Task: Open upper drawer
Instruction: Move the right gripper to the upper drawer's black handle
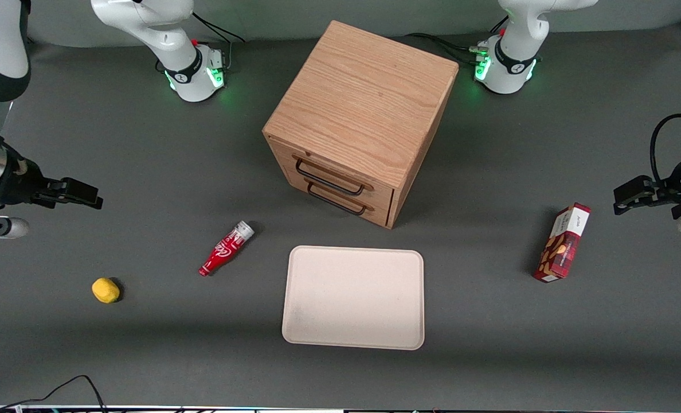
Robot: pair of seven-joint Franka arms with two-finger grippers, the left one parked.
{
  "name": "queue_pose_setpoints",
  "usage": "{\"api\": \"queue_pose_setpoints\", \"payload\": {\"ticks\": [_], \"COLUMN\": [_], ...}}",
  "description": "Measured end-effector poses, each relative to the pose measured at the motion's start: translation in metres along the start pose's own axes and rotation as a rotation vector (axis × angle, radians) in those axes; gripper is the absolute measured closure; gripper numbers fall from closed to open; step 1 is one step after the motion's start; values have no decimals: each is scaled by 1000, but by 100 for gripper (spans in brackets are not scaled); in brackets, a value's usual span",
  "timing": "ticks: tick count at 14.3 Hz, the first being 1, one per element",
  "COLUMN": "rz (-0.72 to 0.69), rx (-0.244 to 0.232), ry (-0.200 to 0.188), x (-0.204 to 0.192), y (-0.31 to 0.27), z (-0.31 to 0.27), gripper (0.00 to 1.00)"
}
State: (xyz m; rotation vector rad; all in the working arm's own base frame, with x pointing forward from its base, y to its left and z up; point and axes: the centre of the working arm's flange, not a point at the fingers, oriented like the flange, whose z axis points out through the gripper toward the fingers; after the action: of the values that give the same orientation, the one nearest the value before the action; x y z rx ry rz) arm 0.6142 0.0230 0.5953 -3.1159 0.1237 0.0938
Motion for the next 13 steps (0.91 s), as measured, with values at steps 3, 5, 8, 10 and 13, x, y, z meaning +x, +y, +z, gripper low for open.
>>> {"api": "queue_pose_setpoints", "payload": {"ticks": [3, 5, 8, 10, 13], "rz": [1, -14, -134, -226, -349], "rx": [0, 0, 0, -5, -13], "ry": [0, 0, -3, -4, -11], "x": [0, 0, -7, -20, -44], "y": [0, -3, -46, -100, -172], "z": [0, 0, 0, 2, 8], "gripper": [0, 0, 0, 0, 0]}}
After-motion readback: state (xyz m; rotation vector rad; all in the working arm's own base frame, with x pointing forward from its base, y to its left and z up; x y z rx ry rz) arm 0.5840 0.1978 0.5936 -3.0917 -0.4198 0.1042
